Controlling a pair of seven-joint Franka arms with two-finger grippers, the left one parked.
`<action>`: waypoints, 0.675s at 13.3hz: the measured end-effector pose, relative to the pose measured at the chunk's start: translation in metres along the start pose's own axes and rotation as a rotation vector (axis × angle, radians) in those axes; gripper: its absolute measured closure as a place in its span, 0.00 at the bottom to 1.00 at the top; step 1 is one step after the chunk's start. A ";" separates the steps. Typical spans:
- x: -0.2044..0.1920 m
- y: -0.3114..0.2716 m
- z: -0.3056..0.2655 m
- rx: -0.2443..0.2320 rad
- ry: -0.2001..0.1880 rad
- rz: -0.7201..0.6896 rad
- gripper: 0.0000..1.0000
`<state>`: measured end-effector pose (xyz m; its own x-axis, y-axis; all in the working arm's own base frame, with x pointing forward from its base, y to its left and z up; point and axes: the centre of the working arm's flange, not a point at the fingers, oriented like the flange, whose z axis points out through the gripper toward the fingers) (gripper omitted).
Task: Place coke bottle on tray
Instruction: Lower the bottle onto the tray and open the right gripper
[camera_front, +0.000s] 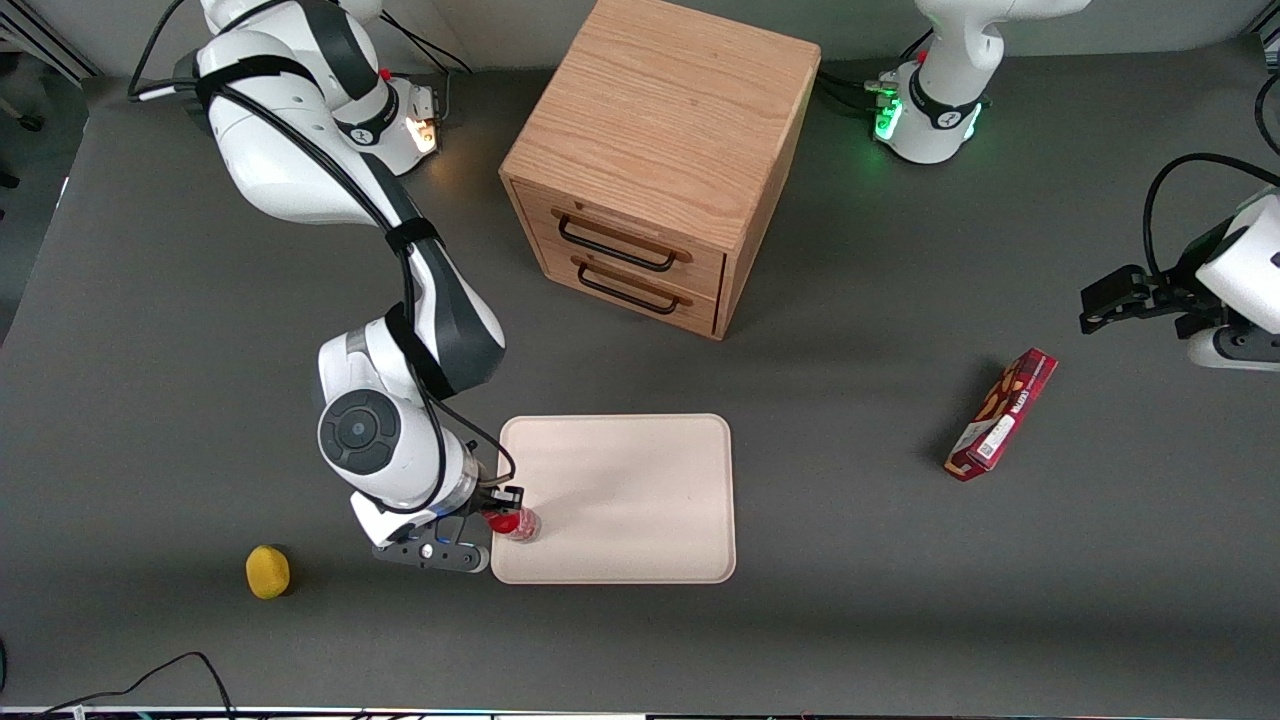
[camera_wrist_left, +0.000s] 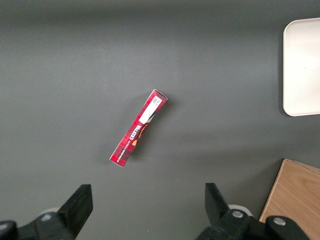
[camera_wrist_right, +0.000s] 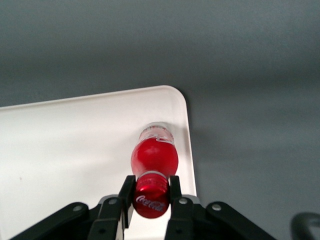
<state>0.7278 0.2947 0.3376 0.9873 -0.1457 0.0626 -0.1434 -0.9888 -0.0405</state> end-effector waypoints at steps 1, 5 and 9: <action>0.003 0.001 0.004 0.004 0.013 0.003 0.69; 0.008 0.004 0.002 -0.008 0.040 0.002 0.43; 0.001 0.011 -0.013 -0.050 -0.006 0.003 0.00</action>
<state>0.7261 0.2832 0.3504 0.9873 -0.1482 0.0563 -0.1490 -0.9888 0.0096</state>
